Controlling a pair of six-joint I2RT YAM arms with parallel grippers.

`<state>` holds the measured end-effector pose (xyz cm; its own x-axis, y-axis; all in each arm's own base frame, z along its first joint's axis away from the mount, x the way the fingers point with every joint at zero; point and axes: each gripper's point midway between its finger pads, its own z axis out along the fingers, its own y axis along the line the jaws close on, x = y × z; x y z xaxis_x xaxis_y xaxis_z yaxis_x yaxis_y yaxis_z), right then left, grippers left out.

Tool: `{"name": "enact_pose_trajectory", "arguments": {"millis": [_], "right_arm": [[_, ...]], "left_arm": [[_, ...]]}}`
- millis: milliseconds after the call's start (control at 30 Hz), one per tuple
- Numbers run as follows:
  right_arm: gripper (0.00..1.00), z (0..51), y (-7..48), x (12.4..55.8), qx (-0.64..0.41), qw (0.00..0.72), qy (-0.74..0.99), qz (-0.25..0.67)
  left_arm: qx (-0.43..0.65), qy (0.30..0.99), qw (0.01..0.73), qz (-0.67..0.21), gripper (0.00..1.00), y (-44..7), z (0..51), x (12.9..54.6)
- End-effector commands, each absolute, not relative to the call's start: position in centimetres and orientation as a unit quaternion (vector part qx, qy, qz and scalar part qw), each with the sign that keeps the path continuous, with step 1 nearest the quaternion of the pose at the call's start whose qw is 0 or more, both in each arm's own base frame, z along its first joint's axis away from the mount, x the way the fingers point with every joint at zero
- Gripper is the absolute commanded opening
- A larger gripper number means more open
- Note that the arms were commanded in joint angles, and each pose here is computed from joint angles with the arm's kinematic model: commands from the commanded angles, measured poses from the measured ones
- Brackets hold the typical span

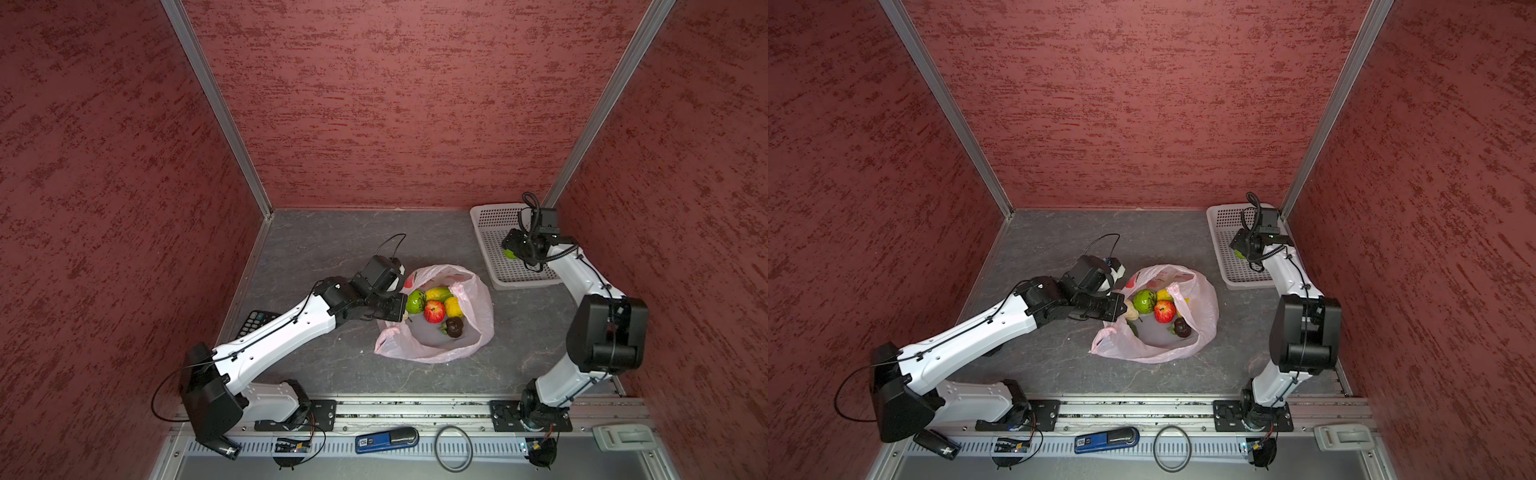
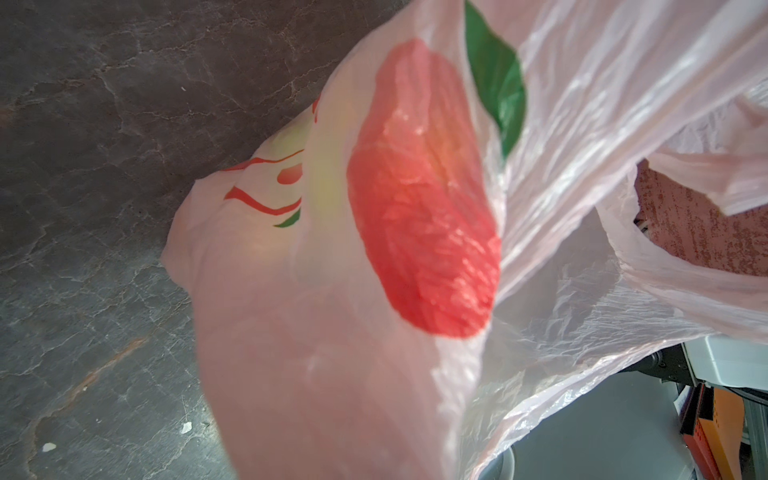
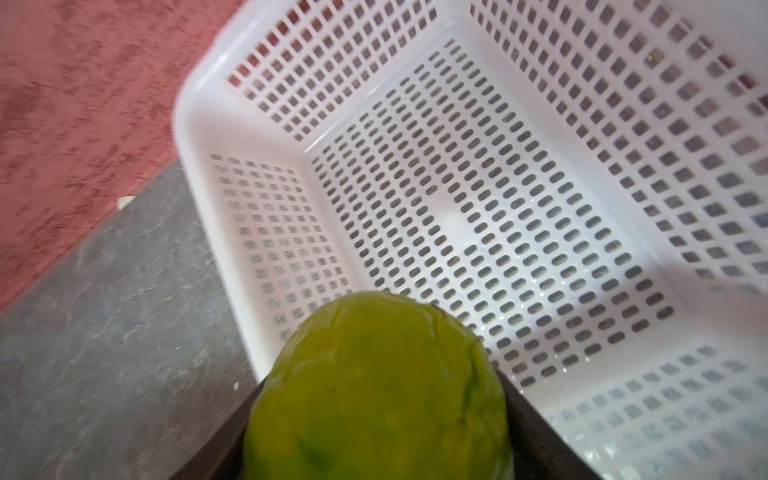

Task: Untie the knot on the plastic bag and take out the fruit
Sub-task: 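Lift the green custard apple with the right gripper over the white basket, then open the right gripper to drop the custard apple into the basket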

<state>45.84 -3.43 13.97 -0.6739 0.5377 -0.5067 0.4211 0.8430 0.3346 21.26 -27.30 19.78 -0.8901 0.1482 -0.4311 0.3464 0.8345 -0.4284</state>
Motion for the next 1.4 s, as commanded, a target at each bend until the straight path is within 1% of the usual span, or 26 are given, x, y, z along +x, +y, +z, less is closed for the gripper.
{"name": "enact_pose_trajectory", "arguments": {"millis": [0,133,200,233,300,500,700,833,967,1067,1133,1233,1267,1367], "right_arm": [[0.43,13.4,-4.7,47.9,0.243,0.320,0.914,0.063],[0.45,10.5,-5.0,48.1,0.241,0.287,0.926,0.050],[0.51,9.9,-5.1,48.0,0.244,0.280,0.927,0.047],[0.55,9.8,-5.1,47.9,0.245,0.279,0.927,0.047],[0.67,9.7,-5.2,47.7,0.247,0.275,0.928,0.043],[0.97,10.0,-5.1,46.9,0.251,0.271,0.928,0.042],[0.99,12.2,-4.9,46.8,0.243,0.298,0.922,0.053],[0.99,14.6,-4.2,46.6,0.235,0.324,0.914,0.073],[0.99,17.2,-3.7,45.3,0.257,0.337,0.901,0.095],[0.99,20.0,-2.7,43.9,0.257,0.364,0.887,0.121],[0.99,21.9,-1.5,42.9,0.244,0.370,0.885,0.142],[0.99,24.3,1.8,41.1,0.187,0.355,0.904,0.145],[0.99,26.1,3.2,40.1,0.163,0.365,0.905,0.145],[0.99,29.3,6.8,37.7,0.122,0.376,0.904,0.159]], "left_arm": [[0.129,0.933,0.212,-0.260,0.00,-27.2,20.7,21.4],[0.127,0.933,0.216,-0.260,0.00,-27.0,20.9,21.4],[0.127,0.933,0.217,-0.259,0.00,-26.9,20.9,21.4],[0.127,0.933,0.217,-0.259,0.00,-26.9,20.9,21.4],[0.127,0.933,0.217,-0.259,0.00,-26.9,20.9,21.4],[0.131,0.931,0.218,-0.261,0.00,-27.0,20.9,21.4],[0.135,0.929,0.220,-0.264,0.00,-27.1,21.1,21.4],[0.138,0.929,0.218,-0.265,0.00,-27.1,21.0,21.3],[0.141,0.928,0.220,-0.266,0.00,-27.1,21.1,21.3],[0.142,0.927,0.221,-0.267,0.00,-27.0,21.1,21.4],[0.141,0.927,0.222,-0.268,0.00,-26.9,21.1,21.4],[0.143,0.925,0.224,-0.270,0.00,-26.8,21.3,21.4],[0.144,0.925,0.225,-0.271,0.00,-26.8,21.3,21.5],[0.146,0.924,0.226,-0.273,0.00,-26.9,21.4,21.5]]}}
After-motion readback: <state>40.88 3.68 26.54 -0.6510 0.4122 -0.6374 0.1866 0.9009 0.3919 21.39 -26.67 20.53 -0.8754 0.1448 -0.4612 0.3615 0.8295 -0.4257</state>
